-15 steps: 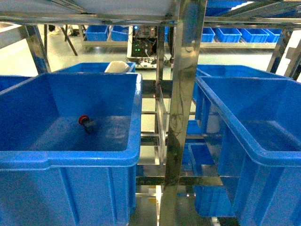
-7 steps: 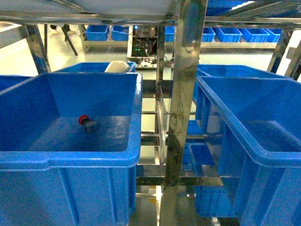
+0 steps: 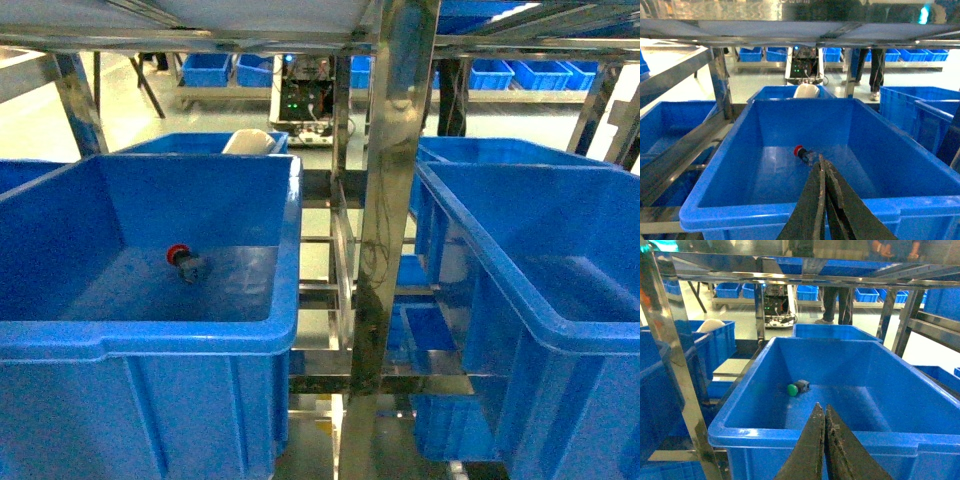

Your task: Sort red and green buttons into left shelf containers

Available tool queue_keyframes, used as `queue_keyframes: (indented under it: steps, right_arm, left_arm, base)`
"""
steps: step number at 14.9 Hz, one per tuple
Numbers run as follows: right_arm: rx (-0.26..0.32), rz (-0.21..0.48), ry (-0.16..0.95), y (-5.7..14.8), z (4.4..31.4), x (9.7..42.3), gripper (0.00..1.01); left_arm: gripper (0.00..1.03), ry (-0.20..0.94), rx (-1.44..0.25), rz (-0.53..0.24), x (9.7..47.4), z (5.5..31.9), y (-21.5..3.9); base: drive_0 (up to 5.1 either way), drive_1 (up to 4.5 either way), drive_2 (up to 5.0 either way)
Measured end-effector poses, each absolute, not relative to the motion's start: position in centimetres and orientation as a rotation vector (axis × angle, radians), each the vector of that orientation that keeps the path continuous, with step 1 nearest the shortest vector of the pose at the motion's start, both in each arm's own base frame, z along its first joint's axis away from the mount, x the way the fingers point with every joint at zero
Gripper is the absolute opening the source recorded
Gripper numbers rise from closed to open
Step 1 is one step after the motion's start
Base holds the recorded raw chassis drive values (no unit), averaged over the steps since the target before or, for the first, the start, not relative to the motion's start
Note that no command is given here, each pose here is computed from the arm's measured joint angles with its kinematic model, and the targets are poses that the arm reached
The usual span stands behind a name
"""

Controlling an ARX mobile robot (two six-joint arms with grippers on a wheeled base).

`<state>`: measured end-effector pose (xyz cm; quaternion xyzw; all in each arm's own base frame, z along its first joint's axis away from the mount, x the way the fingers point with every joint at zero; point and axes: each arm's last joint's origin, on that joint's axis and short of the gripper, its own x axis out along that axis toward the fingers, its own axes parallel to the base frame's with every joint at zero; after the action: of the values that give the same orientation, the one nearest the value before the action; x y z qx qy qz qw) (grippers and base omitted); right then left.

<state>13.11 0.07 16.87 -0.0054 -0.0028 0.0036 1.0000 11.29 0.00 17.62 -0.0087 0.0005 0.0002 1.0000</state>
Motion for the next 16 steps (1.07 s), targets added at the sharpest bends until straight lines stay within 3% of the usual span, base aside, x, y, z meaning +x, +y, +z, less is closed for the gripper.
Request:
queue_keyframes:
  steps: [4, 5, 6, 16]
  right_arm:
    - [-0.011, 0.007, -0.012, 0.1, 17.1, 12.1, 0.02]
    - [-0.011, 0.007, -0.015, 0.1, 17.1, 11.9, 0.02]
    - [-0.011, 0.005, -0.012, 0.0, 17.1, 11.7, 0.02]
    - [-0.01, 0.005, 0.002, 0.0, 16.7, 9.7, 0.02]
  left_arm:
    - [0.02, -0.014, -0.017, 0.0, 10.8, 17.1, 0.0]
    - [0.02, 0.031, -0.017, 0.002, 10.2, 16.5, 0.0]
    - [0.02, -0.012, -0.015, 0.0, 9.7, 16.8, 0.0]
    - [0.02, -0.001, -0.014, 0.001, 9.7, 16.7, 0.0]
  base:
    - [0.0, 0.0, 0.0]
    - [0.0, 0.0, 0.0]
    - [0.0, 0.0, 0.0]
    - [0.0, 0.0, 0.0]
